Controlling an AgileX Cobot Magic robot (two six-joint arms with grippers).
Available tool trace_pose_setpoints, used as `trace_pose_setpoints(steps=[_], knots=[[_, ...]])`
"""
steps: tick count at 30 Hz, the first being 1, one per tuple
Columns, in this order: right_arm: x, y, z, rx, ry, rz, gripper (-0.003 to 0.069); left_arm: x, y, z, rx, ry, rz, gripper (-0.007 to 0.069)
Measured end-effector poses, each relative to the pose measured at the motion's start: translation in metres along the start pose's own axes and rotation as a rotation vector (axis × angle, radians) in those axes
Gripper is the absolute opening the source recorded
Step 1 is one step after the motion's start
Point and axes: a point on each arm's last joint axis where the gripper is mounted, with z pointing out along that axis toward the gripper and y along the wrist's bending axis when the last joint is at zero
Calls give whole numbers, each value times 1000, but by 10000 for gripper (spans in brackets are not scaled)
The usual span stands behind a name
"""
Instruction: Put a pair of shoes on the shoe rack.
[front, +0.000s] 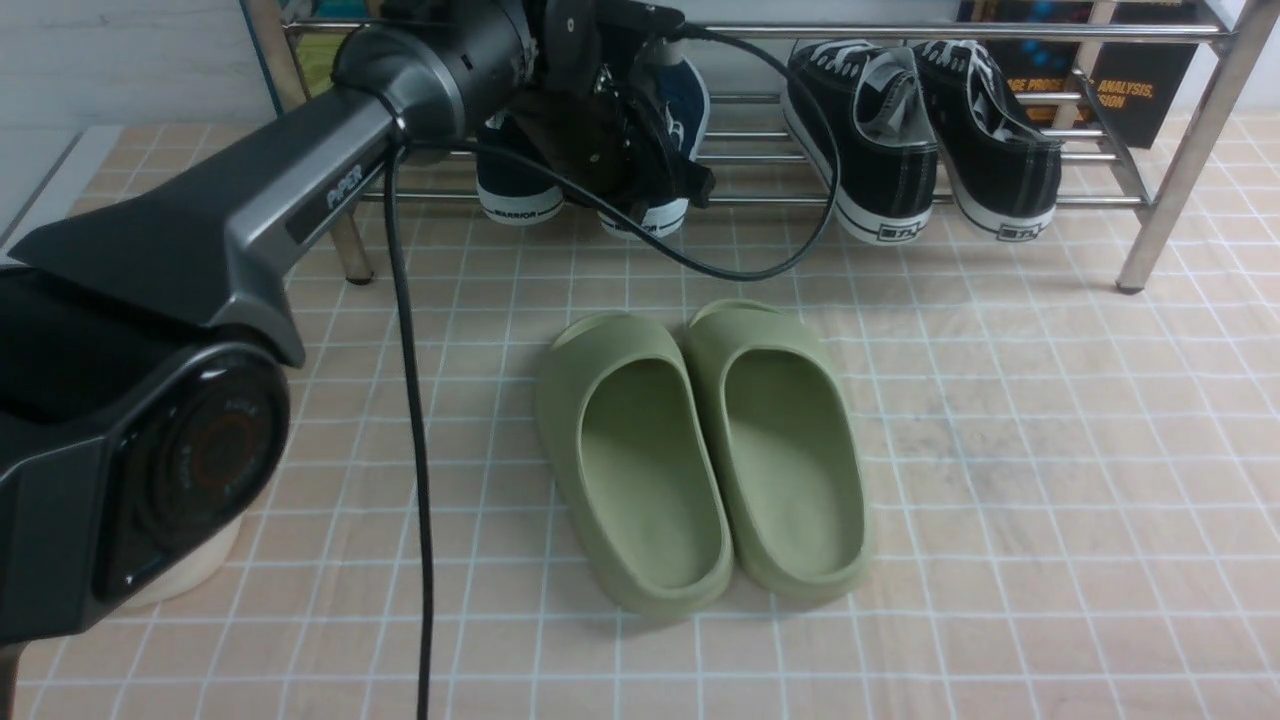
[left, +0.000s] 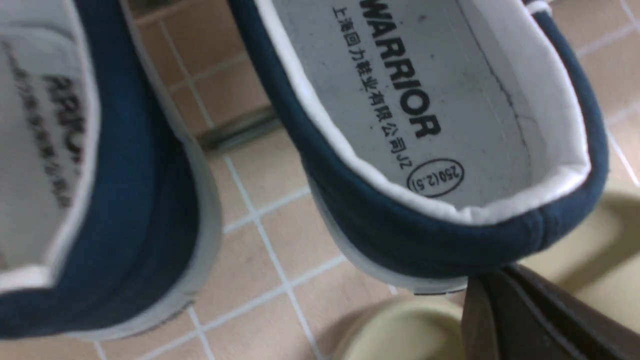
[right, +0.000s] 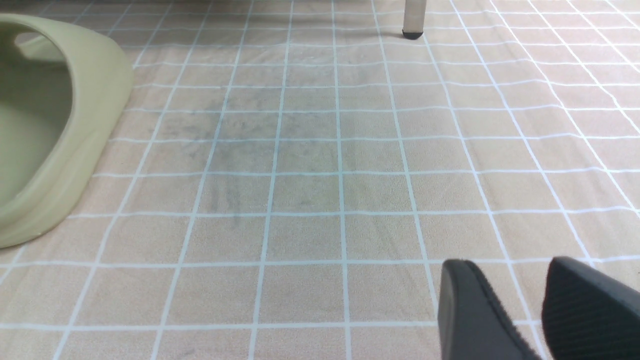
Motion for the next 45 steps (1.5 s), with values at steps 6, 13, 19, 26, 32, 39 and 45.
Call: trace_pose_setpoints(steps=[6, 13, 19, 26, 32, 39, 45], knots=[[0, 0, 0, 0, 0, 0, 238, -2, 8, 0, -84, -29, -42, 3], [0, 0, 0, 0, 0, 0, 238, -4, 7, 0, -68, -50, -87, 3], [0, 0, 0, 0, 0, 0, 238, -4, 6, 0, -54, -42, -100, 5], [0, 0, 0, 0, 0, 0, 238, -3, 5, 0, -51, -33, -112, 7], [0, 0, 0, 0, 0, 0, 238, -11, 6, -29, -53, -43, -115, 8], [0, 0, 0, 1, 0, -2, 238, -32, 9, -130, -74, -159, -48, 9], [0, 0, 0, 0, 0, -1, 238, -31, 14, -233, -124, -242, 22, 9]])
